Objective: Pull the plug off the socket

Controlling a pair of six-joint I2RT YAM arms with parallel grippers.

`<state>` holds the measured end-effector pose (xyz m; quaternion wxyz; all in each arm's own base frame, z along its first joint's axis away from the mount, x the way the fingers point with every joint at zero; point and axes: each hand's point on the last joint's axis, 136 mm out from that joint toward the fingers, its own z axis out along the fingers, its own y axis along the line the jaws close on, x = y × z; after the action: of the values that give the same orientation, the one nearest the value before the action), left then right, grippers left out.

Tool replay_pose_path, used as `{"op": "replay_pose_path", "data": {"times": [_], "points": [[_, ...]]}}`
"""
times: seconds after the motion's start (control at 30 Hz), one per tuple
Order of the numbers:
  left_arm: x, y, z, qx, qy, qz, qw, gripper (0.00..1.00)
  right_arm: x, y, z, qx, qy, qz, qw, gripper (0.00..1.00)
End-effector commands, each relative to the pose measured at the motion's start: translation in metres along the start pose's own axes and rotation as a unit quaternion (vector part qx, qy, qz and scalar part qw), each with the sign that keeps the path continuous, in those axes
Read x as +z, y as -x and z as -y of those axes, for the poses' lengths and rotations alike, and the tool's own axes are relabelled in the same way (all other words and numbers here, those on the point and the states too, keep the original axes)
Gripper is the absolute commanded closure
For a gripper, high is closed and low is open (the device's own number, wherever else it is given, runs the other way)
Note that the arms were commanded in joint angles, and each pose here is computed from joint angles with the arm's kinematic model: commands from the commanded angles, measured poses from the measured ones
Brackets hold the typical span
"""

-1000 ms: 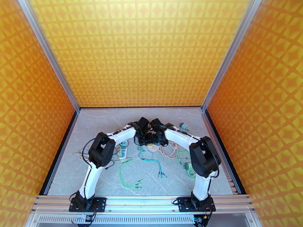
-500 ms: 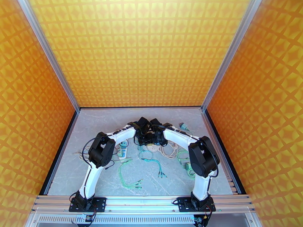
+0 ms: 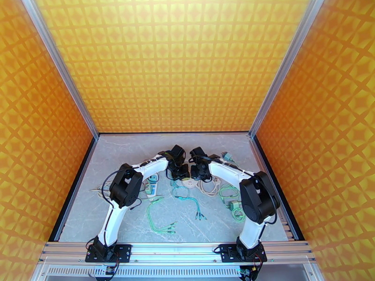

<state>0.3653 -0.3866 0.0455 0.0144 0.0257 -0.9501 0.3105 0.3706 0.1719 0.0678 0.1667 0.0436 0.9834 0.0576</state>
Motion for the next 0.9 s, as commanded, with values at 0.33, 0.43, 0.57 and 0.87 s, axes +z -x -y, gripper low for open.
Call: {"op": "replay_pose_path", "data": {"times": [0.33,0.43,0.57,0.87], "points": [[0.050,-0.035,-0.086,-0.054,0.132,-0.054,0.988,1.00,-0.034,0.012,0.014,-0.012,-0.013,0.010,1.000,1.00],[0.049,-0.034,-0.084,-0.051,0.131,-0.053,0.989,1.00,-0.045,0.022,0.018,-0.015,-0.021,0.024,0.999,1.00],[0.036,-0.023,-0.064,-0.029,0.111,-0.035,0.993,1.00,-0.055,0.034,0.023,-0.015,-0.026,0.038,0.999,1.00],[-0.034,0.003,0.025,0.071,0.027,0.035,0.997,0.94,-0.060,0.063,0.026,-0.011,-0.030,0.054,0.998,1.00]]}}
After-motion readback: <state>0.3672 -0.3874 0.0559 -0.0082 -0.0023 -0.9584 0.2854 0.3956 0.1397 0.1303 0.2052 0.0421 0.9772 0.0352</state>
